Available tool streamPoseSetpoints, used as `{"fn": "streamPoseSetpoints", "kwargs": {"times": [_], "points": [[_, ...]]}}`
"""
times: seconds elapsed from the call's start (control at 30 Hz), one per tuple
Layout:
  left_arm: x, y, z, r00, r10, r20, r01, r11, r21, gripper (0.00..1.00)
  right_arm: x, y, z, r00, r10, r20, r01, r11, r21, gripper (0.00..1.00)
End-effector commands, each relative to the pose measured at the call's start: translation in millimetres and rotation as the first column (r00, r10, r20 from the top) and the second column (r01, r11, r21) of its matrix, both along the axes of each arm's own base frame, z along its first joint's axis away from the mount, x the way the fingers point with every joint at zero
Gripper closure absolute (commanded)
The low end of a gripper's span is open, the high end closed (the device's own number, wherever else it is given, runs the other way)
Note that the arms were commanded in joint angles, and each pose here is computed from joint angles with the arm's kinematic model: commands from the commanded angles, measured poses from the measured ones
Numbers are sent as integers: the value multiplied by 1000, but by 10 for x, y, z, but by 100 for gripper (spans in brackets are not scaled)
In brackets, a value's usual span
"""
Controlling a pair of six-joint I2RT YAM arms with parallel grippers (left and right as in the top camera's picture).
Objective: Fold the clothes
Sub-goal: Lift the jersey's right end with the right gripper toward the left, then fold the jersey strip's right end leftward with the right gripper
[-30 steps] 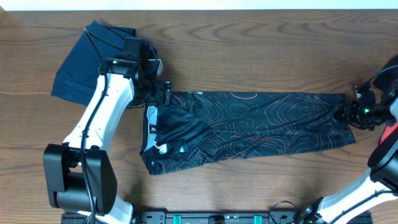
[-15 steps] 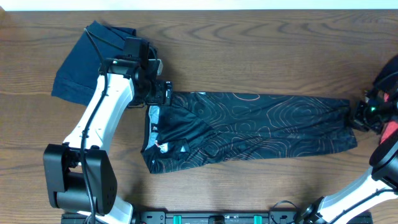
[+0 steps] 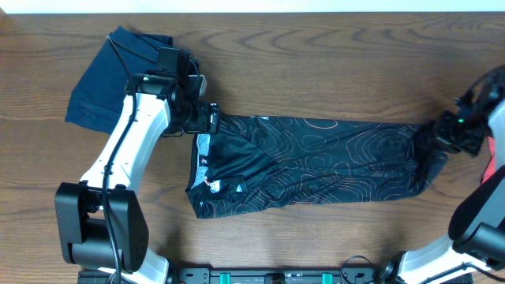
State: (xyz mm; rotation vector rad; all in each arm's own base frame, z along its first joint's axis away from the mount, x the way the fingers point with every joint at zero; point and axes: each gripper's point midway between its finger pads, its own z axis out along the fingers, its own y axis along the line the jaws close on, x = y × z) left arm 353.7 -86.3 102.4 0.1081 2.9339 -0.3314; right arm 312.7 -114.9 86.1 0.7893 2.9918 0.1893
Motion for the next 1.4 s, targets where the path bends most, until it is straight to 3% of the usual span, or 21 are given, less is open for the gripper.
{"fn": "streamPoseSetpoints", "kwargs": {"times": [0.0,0.13,0.27,0.43,0.47,0.5,0.53,0.83,0.97,1.1,1.37], "points": [[11,6,57,1000,-2,15,2,1000,-5,13,26,223,118,999,37,-10,-37,999,-24,99],[10,6,55,1000,-2,14,2,1000,-5,13,-24,546,58,989,136,-64,-138,990,-27,99],[9,6,55,1000,-2,14,2,1000,-6,13,-115,701,-34,977,162,-138,-178,978,-113,99],[9,6,55,1000,-2,14,2,1000,-6,13,-248,928,-217,959,211,-189,-237,964,-123,99],[10,5,56,1000,-2,14,2,1000,-6,13,-269,930,-257,959,206,-197,-235,962,-141,96],[9,6,56,1000,-2,14,2,1000,-6,12,-284,922,-283,960,196,-203,-229,961,-155,82],[10,5,56,1000,-2,14,2,1000,-6,12,-294,914,-297,961,185,-205,-220,962,-161,76],[9,6,55,1000,-2,14,2,1000,-6,12,-78,823,-37,991,123,-49,-125,991,-55,70],[12,5,57,1000,-2,15,2,1000,-6,12,-114,564,-62,999,1,-42,-2,1000,-23,87],[12,5,57,1000,-2,15,2,1000,-6,12,-155,359,-245,993,-113,-37,113,994,-3,88],[8,5,55,1000,-2,13,2,1000,-6,12,-239,616,-665,994,-111,-18,112,986,125,92]]}}
